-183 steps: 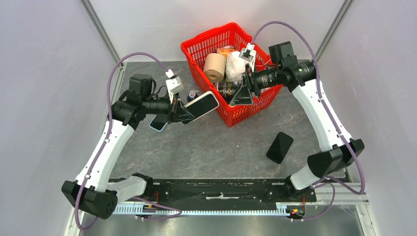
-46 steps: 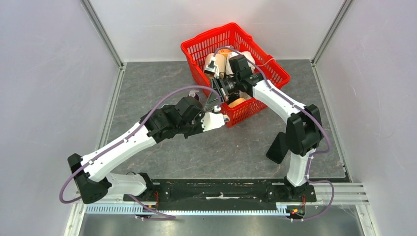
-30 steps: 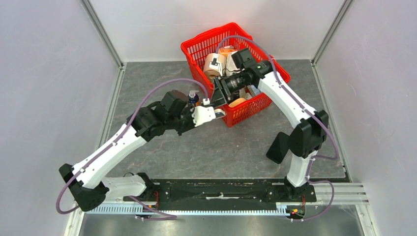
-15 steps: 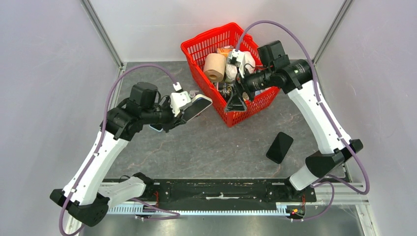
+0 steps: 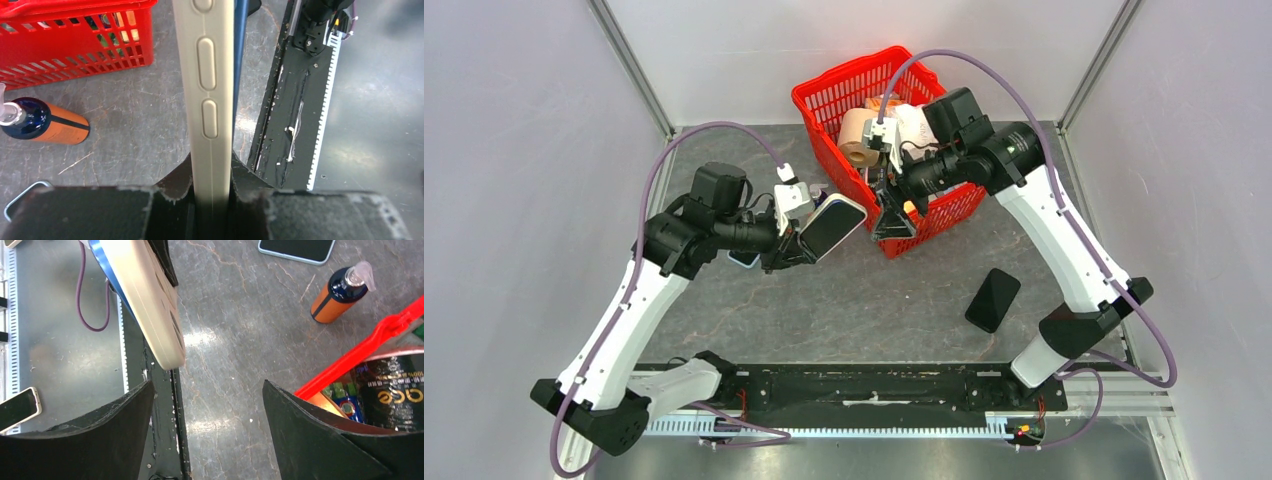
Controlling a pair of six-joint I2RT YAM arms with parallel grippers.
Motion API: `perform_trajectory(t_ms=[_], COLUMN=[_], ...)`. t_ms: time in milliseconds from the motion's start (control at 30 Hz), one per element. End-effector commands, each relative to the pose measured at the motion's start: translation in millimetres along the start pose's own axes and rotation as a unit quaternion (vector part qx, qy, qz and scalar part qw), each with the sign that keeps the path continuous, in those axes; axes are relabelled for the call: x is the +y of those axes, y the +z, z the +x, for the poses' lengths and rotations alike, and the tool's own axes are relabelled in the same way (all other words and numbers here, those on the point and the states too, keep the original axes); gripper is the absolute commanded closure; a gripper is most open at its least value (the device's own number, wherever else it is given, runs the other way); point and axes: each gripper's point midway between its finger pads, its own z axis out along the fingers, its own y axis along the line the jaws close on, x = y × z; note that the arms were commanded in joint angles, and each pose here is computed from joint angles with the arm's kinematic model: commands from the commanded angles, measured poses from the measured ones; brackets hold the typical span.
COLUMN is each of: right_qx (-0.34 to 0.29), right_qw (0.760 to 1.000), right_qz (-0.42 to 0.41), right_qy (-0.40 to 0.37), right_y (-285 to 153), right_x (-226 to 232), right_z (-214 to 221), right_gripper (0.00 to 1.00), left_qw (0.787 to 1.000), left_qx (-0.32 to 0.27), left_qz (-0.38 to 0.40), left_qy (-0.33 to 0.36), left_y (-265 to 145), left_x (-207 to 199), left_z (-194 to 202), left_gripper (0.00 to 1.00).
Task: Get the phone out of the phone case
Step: Remove the phone case from the phone.
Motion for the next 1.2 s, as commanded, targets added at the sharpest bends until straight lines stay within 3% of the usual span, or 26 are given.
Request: perform_trajectory(t_ms=[0, 233, 333, 533, 633, 933, 1167], right_qx=[-0.026, -0.027, -0.025, -0.016, -0.011, -0.012, 0.008], right_qw=[0.999, 0.998, 0.998, 0.997, 0.996, 0.987, 0.976], right_qz=[-0.027, -0.052, -0.060, -0.077, -0.083, -0.150, -0.201], right_qy=[-0.021, -0.018, -0.016, -0.014, -0.022, -0.058, -0.077], right_y=[-1, 8, 11, 15, 14, -2, 4], right_x=[13, 21, 23, 27, 30, 65, 90], right_z=[-21, -23, -22, -15, -9, -1, 5], right_gripper=[0.15, 0.24, 0.35, 0.74, 1.00, 1.00, 1.00], left_qw=[0.998, 0.998, 0.998, 0.997, 0.996, 0.979, 0.956], left_qx=[-0.055, -0.054, -0.054, -0.062, -0.069, -0.094, -0.060], left_qz=[0.028, 0.038, 0.043, 0.052, 0.059, 0.166, 0.213], left_qy=[0.005, -0.005, -0.008, -0.008, -0.004, 0.077, 0.190], left_y=[0, 7, 10, 11, 10, 8, 6], left_x=[-8, -7, -7, -10, -12, -46, -61], left_z=[-29, -25, -23, -25, -27, -24, -6], left_gripper=[0.98, 0.98, 0.98, 0.98, 0.98, 0.98, 0.98])
